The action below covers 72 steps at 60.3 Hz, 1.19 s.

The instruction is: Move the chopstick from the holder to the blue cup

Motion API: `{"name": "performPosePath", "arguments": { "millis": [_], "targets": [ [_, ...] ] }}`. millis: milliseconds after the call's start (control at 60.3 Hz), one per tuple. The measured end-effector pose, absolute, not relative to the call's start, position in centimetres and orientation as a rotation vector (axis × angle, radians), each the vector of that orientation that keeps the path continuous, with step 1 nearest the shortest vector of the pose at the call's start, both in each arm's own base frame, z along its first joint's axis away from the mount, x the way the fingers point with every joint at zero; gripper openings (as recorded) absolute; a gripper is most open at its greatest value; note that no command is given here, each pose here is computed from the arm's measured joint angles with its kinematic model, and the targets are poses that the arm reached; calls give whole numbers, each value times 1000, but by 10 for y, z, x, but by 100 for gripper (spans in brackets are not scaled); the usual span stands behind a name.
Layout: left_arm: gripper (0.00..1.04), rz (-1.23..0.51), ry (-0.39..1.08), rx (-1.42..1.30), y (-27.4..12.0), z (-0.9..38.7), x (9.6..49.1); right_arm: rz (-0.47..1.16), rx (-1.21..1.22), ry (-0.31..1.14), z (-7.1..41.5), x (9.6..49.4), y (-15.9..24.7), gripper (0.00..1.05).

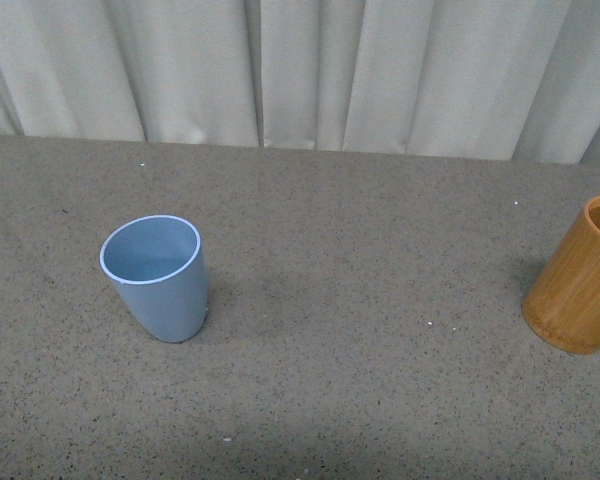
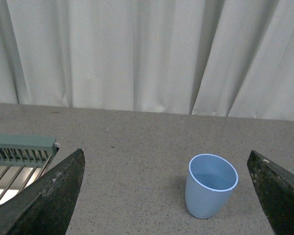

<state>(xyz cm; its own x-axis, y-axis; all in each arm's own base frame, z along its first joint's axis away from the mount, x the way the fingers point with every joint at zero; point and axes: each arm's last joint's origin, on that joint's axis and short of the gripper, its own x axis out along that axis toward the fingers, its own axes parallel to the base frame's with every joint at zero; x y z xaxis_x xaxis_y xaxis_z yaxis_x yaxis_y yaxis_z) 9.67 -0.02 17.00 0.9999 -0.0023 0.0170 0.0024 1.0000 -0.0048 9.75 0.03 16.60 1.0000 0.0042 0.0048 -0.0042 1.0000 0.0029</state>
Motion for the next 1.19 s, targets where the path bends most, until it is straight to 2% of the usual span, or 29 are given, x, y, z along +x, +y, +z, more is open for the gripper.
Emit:
{"name": "performPosePath", "arguments": {
  "millis": [1194],
  "targets": [
    [98, -2, -17, -5, 0, 170, 97, 4, 3, -5, 166, 97, 0, 95]
  ]
}}
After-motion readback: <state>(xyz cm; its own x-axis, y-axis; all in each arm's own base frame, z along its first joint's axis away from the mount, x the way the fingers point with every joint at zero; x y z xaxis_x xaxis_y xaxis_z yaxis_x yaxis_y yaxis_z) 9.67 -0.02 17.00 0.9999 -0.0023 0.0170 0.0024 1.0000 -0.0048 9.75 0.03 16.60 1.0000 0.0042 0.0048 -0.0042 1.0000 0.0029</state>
